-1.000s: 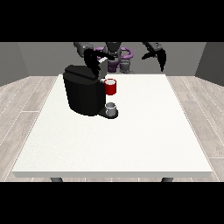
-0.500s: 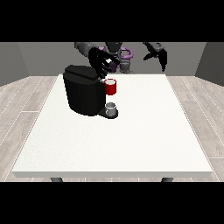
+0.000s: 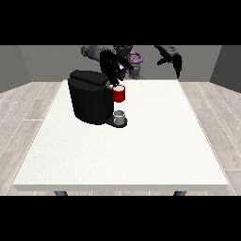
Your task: Insert the coffee pod into the coffee machine and close the lid
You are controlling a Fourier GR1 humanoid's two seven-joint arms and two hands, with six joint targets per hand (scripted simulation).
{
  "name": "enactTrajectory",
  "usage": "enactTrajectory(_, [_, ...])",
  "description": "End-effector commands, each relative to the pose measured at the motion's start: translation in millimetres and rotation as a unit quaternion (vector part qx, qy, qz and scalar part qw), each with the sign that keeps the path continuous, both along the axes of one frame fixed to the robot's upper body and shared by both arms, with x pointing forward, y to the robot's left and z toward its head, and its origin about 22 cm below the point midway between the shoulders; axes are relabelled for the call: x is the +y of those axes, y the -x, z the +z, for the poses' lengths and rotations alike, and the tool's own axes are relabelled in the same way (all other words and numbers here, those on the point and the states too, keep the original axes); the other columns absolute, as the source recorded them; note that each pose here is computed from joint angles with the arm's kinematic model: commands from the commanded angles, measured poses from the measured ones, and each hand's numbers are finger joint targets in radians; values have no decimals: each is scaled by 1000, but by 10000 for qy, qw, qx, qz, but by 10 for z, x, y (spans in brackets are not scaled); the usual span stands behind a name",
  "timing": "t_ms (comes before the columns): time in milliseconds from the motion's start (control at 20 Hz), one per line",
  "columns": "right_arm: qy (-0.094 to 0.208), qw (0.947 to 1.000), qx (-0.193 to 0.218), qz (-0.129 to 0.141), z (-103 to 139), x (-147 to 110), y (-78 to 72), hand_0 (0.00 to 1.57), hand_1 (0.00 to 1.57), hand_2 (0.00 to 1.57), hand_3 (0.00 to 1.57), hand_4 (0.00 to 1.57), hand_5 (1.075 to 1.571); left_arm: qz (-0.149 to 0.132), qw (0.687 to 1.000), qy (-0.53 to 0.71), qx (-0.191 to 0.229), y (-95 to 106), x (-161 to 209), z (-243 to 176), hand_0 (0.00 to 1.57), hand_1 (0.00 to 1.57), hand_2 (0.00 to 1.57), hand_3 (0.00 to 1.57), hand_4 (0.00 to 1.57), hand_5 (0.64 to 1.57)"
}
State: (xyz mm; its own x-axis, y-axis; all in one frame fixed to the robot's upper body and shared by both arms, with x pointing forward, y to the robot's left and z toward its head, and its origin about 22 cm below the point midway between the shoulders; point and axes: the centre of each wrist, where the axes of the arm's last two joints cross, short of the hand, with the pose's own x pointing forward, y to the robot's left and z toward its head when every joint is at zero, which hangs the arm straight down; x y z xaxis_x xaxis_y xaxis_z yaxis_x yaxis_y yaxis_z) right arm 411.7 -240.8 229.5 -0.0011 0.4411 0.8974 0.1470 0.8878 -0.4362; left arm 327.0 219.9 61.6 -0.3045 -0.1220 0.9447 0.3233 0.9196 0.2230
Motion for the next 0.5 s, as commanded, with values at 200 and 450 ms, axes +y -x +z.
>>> enactTrajectory(200, [247,9860,-1320,989,613,513,119,0,0,0,0,0,1571,-490,9984,11,-281,-111,-218,183,0,0,0,0,362,1571])
enactTrajectory(450, [82,9795,-1653,1150,670,541,109,0,0,0,0,0,1571,-549,9973,-78,-487,-206,-255,419,0,0,0,0,203,1571])
